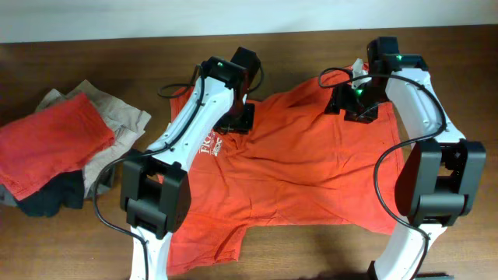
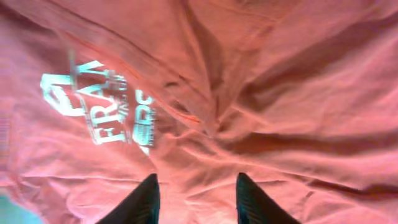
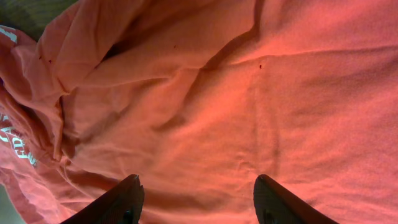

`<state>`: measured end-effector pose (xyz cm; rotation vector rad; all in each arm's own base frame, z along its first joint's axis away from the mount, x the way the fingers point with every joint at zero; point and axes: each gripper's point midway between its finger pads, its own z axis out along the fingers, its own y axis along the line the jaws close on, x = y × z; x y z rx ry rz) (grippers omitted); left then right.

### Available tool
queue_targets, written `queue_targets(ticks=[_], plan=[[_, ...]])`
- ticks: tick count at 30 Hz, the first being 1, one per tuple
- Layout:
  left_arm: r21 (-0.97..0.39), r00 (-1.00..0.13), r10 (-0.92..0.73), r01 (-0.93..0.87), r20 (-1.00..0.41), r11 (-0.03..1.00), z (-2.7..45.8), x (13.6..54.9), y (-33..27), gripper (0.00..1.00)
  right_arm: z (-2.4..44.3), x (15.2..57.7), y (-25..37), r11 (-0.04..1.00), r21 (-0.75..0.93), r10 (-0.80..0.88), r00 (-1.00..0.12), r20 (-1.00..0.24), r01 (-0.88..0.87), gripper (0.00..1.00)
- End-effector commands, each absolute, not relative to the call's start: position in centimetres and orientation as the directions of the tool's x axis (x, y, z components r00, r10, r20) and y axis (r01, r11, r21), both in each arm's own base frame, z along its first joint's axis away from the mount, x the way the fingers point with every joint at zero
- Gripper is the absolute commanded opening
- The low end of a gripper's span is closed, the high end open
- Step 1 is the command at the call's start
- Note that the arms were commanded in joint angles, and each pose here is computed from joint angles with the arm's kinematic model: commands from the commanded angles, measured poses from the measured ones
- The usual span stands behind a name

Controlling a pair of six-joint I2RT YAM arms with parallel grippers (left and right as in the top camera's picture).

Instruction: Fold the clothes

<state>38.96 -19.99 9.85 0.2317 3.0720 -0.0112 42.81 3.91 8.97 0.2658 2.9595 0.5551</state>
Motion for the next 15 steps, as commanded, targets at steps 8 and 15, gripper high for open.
queue_targets(ticks=[8, 15], plan=[[0.217, -0.939, 0.158, 0.093, -0.306, 0.972, 10.5, 47.7, -13.0, 0.58, 8.3, 42.6, 4.0, 0.922, 0.358, 0.182, -0.981, -0.073, 0.145, 0.62], [0.150, -0.905, 0.262, 0.223, -0.336, 0.963, 7.1, 51.7, -11.8, 0.57, 8.3, 42.6, 4.0, 0.922, 0.358, 0.182, -0.981, -0.073, 0.144, 0.62]])
